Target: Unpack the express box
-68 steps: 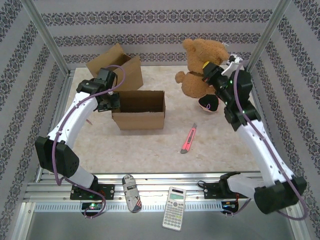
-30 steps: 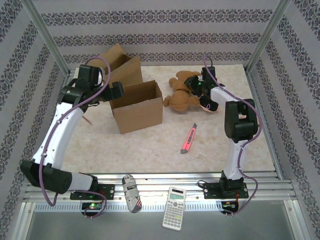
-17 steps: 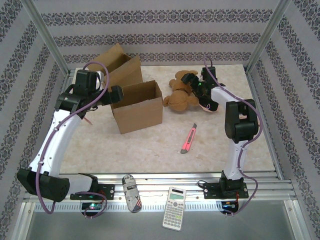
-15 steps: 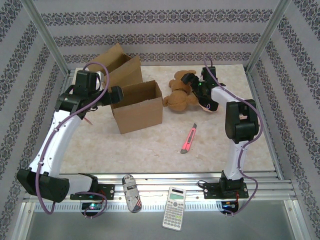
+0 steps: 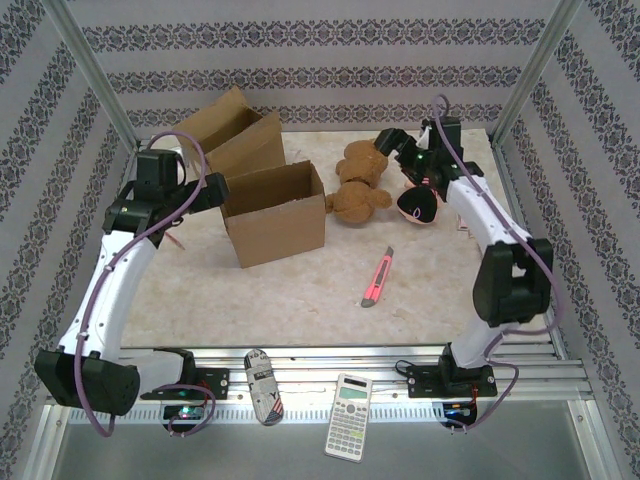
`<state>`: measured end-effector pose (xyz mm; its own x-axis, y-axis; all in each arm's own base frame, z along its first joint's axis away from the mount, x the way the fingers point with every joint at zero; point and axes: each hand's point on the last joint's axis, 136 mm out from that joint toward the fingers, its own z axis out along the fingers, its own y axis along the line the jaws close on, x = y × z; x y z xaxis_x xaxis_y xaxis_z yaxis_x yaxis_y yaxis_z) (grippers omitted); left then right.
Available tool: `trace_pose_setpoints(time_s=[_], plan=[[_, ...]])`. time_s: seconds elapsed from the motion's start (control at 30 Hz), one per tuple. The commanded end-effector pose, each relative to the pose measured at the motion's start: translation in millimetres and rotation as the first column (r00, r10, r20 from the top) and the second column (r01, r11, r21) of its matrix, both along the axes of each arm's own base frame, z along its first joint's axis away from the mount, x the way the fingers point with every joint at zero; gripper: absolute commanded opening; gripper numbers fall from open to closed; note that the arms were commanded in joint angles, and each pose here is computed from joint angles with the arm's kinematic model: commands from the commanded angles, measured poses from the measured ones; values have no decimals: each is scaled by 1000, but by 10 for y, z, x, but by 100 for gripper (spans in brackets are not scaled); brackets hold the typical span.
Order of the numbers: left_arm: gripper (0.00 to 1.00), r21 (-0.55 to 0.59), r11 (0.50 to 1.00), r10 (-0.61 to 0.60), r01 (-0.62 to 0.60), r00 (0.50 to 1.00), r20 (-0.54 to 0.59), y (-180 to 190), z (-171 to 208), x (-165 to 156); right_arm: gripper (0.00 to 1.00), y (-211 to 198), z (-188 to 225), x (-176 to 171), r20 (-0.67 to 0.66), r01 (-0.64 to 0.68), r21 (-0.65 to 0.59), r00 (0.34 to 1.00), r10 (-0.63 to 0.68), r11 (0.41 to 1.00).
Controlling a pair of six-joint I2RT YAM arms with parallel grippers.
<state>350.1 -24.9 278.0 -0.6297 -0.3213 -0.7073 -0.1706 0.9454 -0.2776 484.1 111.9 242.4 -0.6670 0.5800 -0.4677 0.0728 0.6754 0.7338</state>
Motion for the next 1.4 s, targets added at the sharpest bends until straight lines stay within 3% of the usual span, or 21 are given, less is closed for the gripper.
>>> trace_pose_setpoints(time_s=[0.0,0.13,0.3,0.4,0.57,0.73,0.9,0.97,1.23,1.3,1.37], plan=[[100,19,997,68,-71,988,136,224,61,109,98,-137,132,-261,46,2,-95,999,2,995],[100,9,988,149,-157,951,270,479,-65,173,98,-353,259,-605,138,58,-235,990,-26,970],[100,79,958,231,-276,903,362,764,-366,182,98,-680,237,-1023,266,162,-437,963,-45,885],[100,139,945,219,-295,891,398,836,-680,208,98,-864,100,-1248,351,239,-552,936,-36,799],[100,242,931,168,-274,908,384,881,-1237,249,98,-1111,-460,-1465,300,245,-683,953,-41,688],[100,253,935,127,-250,899,419,832,-1587,222,98,-1073,-893,-1449,328,236,-700,945,10,674],[100,260,958,-9,-121,893,450,596,-1801,249,98,-1152,-1108,-1477,468,351,-672,884,5,652],[100,269,961,-76,-69,868,491,491,-1763,273,98,-1182,-1078,-1419,489,360,-641,872,0,678],[100,275,959,-183,71,896,406,306,-1850,410,98,-1117,-1318,-982,513,319,-604,857,50,731],[100,275,958,-185,78,903,388,302,-1865,430,98,-1173,-1393,-971,428,276,-632,903,30,724],[100,273,960,-166,61,909,381,337,-1872,457,98,-1142,-1383,-906,451,281,-619,891,40,734]])
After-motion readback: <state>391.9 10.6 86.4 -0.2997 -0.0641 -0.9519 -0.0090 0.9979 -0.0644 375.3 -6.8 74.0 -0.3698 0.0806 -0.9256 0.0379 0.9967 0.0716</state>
